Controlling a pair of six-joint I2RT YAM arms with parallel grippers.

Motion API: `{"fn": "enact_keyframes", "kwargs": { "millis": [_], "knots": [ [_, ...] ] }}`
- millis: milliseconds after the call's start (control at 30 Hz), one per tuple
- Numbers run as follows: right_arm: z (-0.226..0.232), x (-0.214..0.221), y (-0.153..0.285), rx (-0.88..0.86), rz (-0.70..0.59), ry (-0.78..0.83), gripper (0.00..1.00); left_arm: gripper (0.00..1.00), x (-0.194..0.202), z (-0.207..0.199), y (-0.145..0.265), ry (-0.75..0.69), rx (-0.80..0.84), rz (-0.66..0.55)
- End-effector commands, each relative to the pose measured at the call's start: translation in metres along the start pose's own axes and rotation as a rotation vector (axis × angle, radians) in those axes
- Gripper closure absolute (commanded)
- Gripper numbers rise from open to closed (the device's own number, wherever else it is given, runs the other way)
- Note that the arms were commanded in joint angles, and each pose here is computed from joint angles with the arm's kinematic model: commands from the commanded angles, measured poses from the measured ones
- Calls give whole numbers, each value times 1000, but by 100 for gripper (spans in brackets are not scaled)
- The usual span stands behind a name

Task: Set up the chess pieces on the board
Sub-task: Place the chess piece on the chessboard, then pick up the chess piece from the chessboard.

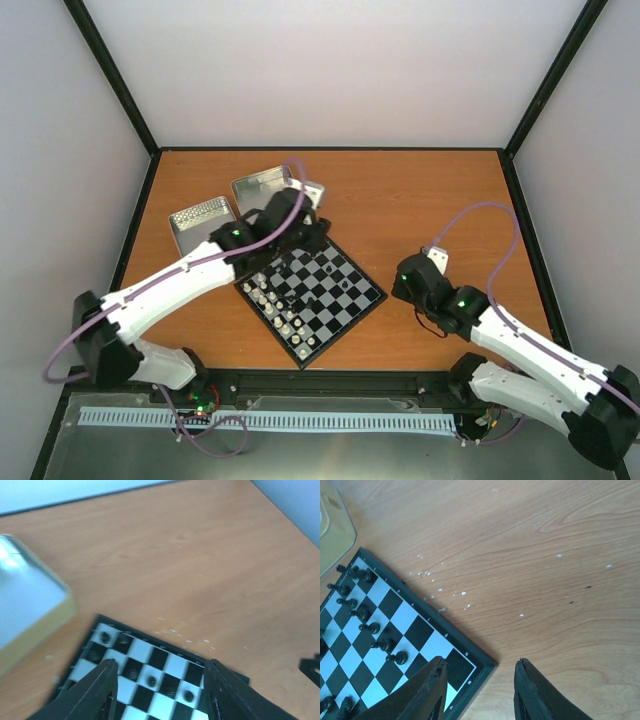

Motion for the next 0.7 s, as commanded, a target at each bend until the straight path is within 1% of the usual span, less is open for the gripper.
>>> {"fn": "enact_keyframes", "kwargs": {
  "millis": [0, 33, 167, 233, 267, 300, 367, 500, 667],
  "knots": [
    [29, -6, -9, -69, 40, 61, 62, 48, -31, 44, 40, 10, -133, -195],
    [34, -7, -10, -86, 41, 69, 62, 45, -33, 50, 46, 3, -157, -226],
    [62, -4, -21, -135, 83, 124, 62, 37, -54, 68, 102, -13, -182, -442],
    [80, 0, -26, -152, 105, 175, 61, 32, -61, 76, 134, -18, -189, -553],
    [90, 3, -29, -158, 115, 204, 61, 28, -64, 80, 147, -21, -194, -608],
    [101, 7, -32, -167, 130, 233, 62, 24, -64, 84, 156, -27, -205, -643],
    [126, 15, -38, -196, 161, 292, 62, 21, -64, 92, 173, -31, -222, -728],
    [180, 34, -45, -288, 220, 419, 63, 19, -54, 109, 186, 2, -266, -801],
    [226, 64, -58, -382, 326, 542, 65, 18, -49, 119, 190, 40, -301, -820]
  ]
}}
Point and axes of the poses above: each gripper's point midway between its finger pads, its own y axis back along the fingers, its own z axis along the line the jaws close on, x = y × z, the point moved 1 cm from there along y, back along the fingers, and after that the axes turned 8 degrees about y, right-handed, at the moved point
